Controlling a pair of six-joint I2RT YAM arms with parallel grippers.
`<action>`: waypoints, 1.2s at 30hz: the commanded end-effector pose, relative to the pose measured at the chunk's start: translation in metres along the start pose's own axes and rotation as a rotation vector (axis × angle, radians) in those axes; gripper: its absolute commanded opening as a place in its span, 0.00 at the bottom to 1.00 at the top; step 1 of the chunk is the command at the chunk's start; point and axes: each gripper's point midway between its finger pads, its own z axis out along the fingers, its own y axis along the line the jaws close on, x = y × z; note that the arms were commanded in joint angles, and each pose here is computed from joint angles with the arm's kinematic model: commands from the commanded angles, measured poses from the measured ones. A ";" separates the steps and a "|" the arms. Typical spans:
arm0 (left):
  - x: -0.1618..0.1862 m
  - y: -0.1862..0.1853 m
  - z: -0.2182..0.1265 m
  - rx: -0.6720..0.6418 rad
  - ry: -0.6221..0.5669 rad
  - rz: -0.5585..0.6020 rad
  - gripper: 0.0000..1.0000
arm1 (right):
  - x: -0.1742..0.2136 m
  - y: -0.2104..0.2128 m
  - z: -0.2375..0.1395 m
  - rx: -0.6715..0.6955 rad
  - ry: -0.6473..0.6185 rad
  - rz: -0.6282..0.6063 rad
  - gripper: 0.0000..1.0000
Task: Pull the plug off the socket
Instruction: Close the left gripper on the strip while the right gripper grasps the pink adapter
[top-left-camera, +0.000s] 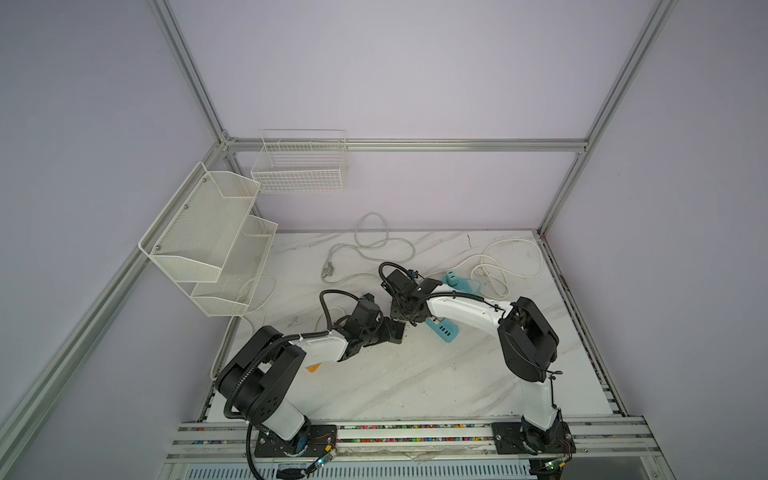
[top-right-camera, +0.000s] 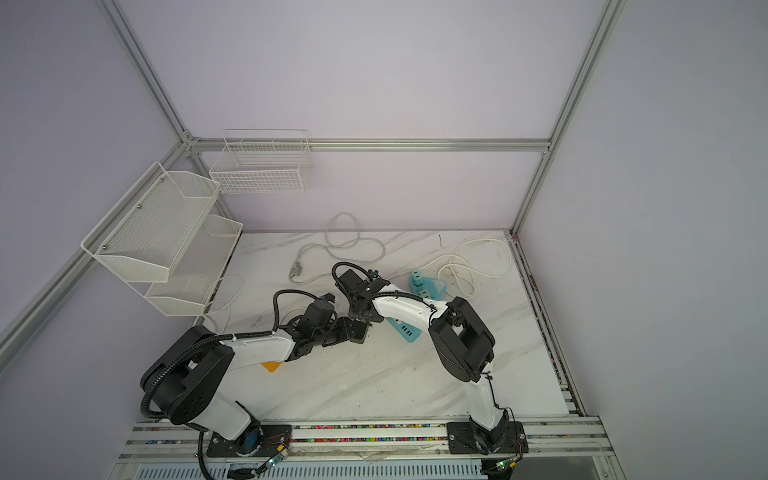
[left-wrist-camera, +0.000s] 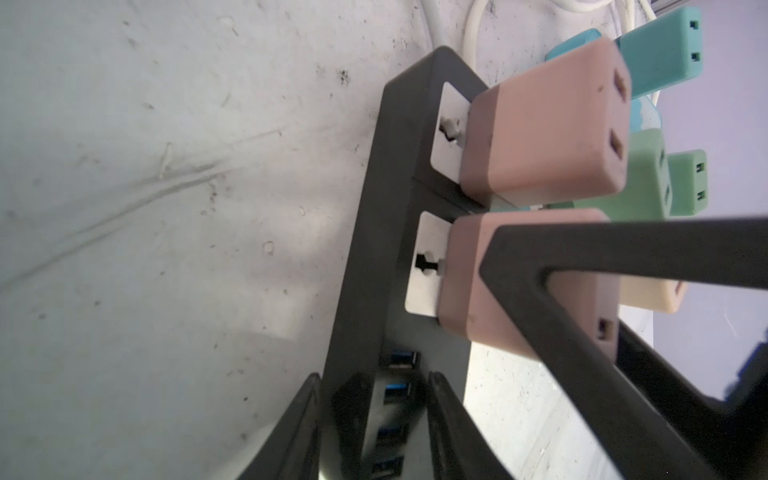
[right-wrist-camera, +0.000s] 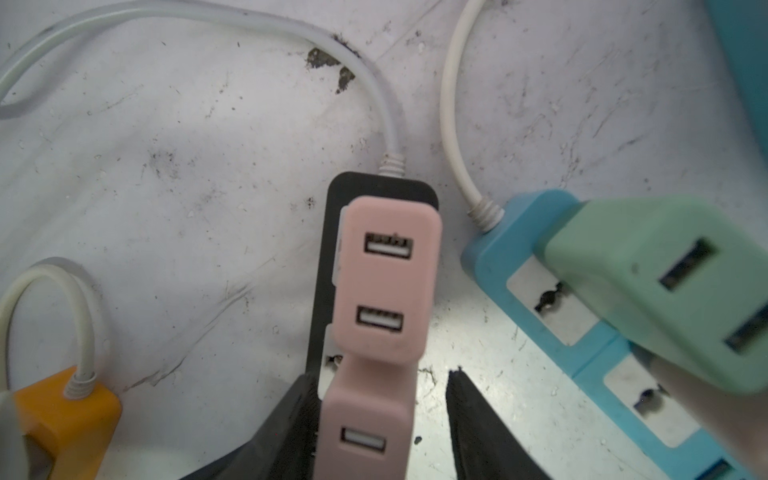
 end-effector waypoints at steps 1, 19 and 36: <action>0.014 0.030 0.000 -0.087 0.025 -0.031 0.40 | -0.001 -0.001 -0.002 0.035 -0.028 0.021 0.53; 0.039 0.059 0.002 -0.181 0.101 -0.092 0.40 | 0.011 0.003 0.012 0.047 -0.015 0.016 0.49; 0.053 0.073 0.002 -0.233 0.147 -0.116 0.40 | 0.014 0.004 0.017 0.053 -0.023 0.011 0.37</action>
